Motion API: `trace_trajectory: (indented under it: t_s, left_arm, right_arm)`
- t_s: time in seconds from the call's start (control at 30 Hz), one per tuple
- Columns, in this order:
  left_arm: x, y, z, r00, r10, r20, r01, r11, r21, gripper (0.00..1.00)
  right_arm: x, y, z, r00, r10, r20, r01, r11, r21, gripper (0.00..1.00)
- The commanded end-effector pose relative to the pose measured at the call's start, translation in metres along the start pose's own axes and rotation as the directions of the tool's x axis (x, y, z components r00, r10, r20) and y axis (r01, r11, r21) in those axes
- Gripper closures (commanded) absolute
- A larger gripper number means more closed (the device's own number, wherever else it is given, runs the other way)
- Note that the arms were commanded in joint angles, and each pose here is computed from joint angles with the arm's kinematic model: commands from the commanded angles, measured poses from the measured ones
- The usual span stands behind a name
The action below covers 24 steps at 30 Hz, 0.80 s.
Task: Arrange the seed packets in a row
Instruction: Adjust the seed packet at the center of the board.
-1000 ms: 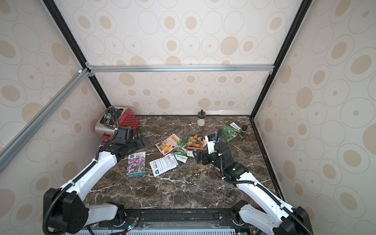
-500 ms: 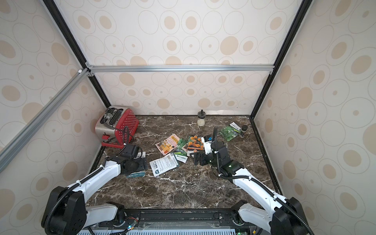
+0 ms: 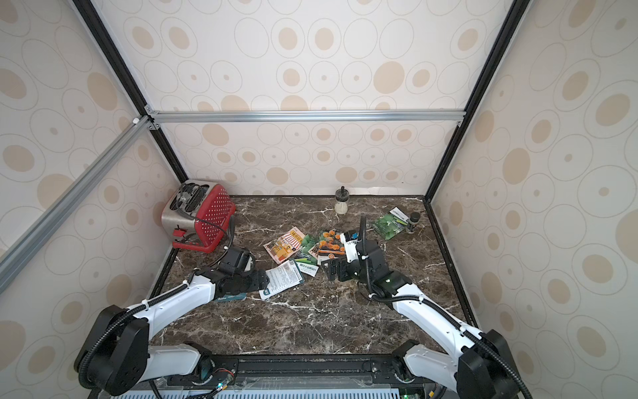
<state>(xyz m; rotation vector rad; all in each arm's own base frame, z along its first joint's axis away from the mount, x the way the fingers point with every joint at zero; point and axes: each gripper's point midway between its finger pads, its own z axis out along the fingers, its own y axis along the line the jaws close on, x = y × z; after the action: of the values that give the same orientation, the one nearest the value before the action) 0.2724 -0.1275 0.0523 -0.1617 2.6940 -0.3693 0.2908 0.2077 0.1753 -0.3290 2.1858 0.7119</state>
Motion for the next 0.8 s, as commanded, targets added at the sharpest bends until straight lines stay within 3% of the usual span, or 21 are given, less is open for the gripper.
trace_trajectory:
  t_s: [0.0,0.27,0.57,0.77]
  left_arm:
    - [0.006,-0.001,0.007,1.000,0.022,-0.023,-0.021,1.000,0.015,0.16]
    - [0.019,0.018,0.024,0.998,-0.004,-0.067,-0.001,0.997,-0.073,0.16]
    - [0.018,0.046,0.019,0.998,-0.026,-0.061,0.011,0.972,-0.236,0.16]
    - [0.018,0.055,0.020,0.997,-0.043,-0.059,0.026,0.962,-0.271,0.16]
  right_arm:
    - [-0.014,0.003,-0.001,0.999,-0.001,0.035,0.001,1.000,-0.004,0.01]
    - [-0.015,0.004,-0.004,0.999,0.000,0.041,0.000,1.000,-0.003,0.01]
    - [-0.014,0.003,-0.002,1.000,-0.002,0.030,0.002,1.000,0.003,0.01]
    - [-0.013,0.002,-0.002,1.000,-0.005,0.030,0.005,1.000,0.005,0.01]
